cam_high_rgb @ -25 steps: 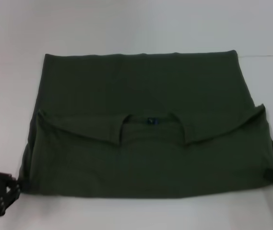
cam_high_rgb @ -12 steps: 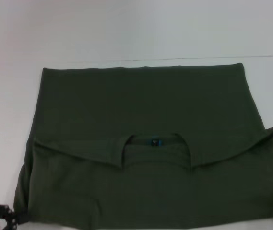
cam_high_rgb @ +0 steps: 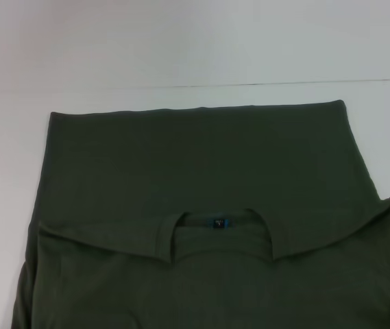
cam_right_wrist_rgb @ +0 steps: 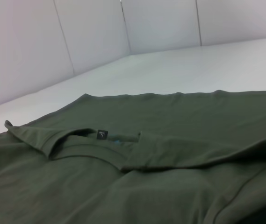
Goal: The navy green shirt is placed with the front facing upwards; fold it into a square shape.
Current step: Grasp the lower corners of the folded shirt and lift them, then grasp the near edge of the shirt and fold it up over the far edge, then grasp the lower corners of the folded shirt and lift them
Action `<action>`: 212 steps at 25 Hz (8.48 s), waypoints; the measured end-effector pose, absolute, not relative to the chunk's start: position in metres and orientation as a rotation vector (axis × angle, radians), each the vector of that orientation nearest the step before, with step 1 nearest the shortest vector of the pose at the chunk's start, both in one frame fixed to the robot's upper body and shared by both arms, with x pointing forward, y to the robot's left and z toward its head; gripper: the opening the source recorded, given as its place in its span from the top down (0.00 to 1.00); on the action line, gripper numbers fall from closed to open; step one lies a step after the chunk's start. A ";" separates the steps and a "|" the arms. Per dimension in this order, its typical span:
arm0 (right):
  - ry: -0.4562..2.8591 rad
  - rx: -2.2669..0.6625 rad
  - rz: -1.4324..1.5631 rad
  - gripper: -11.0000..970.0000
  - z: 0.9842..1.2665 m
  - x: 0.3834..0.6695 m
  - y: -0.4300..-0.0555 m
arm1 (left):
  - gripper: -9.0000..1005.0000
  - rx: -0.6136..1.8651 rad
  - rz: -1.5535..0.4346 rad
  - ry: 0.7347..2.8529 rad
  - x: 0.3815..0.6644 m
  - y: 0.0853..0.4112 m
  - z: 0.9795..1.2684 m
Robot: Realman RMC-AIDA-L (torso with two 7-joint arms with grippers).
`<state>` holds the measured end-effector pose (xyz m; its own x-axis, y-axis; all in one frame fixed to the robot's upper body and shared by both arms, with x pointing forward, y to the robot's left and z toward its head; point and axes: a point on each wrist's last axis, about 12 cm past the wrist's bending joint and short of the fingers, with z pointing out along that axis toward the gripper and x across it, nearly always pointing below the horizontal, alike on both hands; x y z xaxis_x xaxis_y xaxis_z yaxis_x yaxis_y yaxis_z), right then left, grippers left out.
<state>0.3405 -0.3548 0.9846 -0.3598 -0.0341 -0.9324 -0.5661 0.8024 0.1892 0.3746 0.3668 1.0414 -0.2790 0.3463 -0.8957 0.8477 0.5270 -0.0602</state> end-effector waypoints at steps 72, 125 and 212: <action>1.811 -0.214 0.826 0.93 1.031 0.416 -0.372 | 0.97 0.621 -0.577 1.707 0.424 0.365 1.052; 2.060 0.012 0.731 0.91 1.075 0.586 -0.353 | 0.96 0.409 -0.261 1.929 0.606 0.301 1.057; 1.791 -0.178 0.729 0.24 1.086 0.566 -0.345 | 0.16 -0.039 -0.657 1.772 0.612 0.310 1.091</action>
<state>0.5660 -0.3455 1.0860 -0.3515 0.2347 -0.9063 -0.4652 0.7963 0.3866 0.6123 0.3096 1.0906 -0.3130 -0.3553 -0.8808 0.3046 0.8409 -0.4474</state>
